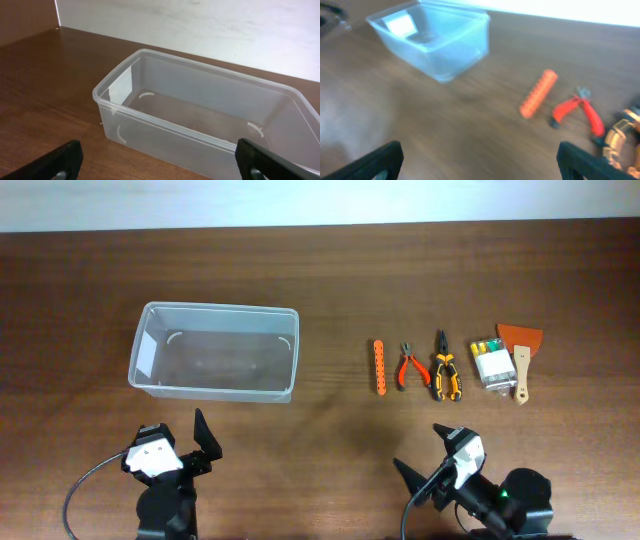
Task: Pack container
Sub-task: 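Reach the right gripper to the clear container's right rim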
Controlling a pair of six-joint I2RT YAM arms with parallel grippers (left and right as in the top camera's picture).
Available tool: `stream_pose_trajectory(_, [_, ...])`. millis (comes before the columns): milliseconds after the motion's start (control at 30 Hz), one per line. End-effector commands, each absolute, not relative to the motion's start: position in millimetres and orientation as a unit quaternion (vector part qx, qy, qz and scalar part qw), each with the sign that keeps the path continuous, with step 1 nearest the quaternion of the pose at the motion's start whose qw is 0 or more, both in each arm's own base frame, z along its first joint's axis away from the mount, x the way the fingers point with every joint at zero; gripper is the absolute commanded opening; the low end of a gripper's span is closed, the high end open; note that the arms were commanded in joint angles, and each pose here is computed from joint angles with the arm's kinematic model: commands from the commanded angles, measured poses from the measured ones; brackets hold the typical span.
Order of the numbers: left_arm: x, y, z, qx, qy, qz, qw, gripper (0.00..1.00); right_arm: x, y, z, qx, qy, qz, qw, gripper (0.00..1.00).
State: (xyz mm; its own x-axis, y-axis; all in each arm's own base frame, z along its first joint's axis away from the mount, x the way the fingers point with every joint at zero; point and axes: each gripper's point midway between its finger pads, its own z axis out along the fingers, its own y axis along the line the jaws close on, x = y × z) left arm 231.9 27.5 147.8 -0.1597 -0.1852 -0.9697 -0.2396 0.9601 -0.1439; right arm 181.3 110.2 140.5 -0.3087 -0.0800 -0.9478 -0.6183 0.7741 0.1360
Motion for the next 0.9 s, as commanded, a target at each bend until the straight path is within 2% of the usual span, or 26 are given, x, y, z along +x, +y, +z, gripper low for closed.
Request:
stream_pose_trajectory(0, [231.8, 27.0, 146.9, -0.135, 0.762, 0.024, 0.633, 0.99, 172.9, 122.7, 164.3, -0.182, 0.756, 0.338, 0.531, 0.98])
stream_pose_trajectory(300, [231.8, 27.0, 146.9, -0.135, 0.762, 0.024, 0.633, 0.99, 194.9, 107.7, 280.6, -0.151, 0.747, 0.295, 0.576, 0.98])
stream_pose_trajectory(533, [231.8, 27.0, 146.9, -0.135, 0.762, 0.024, 0.633, 0.99, 237.9, 115.1, 379.6, -0.177, 0.800, 0.285, 0.497, 0.98])
stream_pose_trajectory(600, [231.8, 27.0, 146.9, -0.135, 0.762, 0.024, 0.633, 0.99, 250.7, 128.0, 400.8, -0.162, 0.803, 0.339, 0.463, 0.99])
stream_pose_trajectory(733, [231.8, 27.0, 146.9, -0.135, 0.762, 0.024, 0.633, 0.99, 292.6, 140.8, 407.5, -0.150, 0.816, 0.368, 0.419, 0.98])
stream_pose_trajectory(867, [231.8, 27.0, 146.9, -0.135, 0.762, 0.024, 0.633, 0.99, 341.2, 165.1, 371.4, -0.112, 0.870, 0.297, 0.378, 0.99])
